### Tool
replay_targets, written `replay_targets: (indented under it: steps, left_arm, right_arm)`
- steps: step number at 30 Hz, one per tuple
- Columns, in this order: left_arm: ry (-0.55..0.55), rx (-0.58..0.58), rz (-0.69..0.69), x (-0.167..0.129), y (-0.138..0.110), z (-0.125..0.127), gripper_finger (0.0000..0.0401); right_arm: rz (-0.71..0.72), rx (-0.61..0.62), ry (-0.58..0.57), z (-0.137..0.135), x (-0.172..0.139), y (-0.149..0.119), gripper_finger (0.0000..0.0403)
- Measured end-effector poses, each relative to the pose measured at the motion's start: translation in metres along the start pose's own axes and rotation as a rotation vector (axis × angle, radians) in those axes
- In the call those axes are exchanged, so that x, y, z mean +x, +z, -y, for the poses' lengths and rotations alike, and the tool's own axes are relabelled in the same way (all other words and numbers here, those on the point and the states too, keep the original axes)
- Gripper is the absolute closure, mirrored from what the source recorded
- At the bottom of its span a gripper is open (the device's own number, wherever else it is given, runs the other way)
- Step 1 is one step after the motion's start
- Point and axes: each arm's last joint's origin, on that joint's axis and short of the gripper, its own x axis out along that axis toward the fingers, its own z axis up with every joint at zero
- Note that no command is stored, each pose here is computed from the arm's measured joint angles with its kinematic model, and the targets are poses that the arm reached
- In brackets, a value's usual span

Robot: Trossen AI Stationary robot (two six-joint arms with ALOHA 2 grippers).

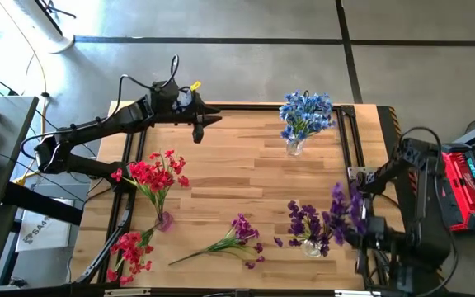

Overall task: Sort flowers into vase by color
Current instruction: Put the right violet flower into the bottom transparent flower vase

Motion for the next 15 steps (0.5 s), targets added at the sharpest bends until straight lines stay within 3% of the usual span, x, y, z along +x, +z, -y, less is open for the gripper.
replay_targets:
  steps: [11,15]
  left_arm:
    - [-0.004,-0.017,0.0,0.0,0.0,0.001,0.0293]
    - [-0.006,-0.071,0.0,0.0,0.0,0.001,0.0293]
  right_arm:
    - [0.026,-0.075,-0.04,-0.013,0.01,-0.019,0.0403]
    - [0.021,-0.089,-0.051,-0.012,0.013,-0.018,0.0403]
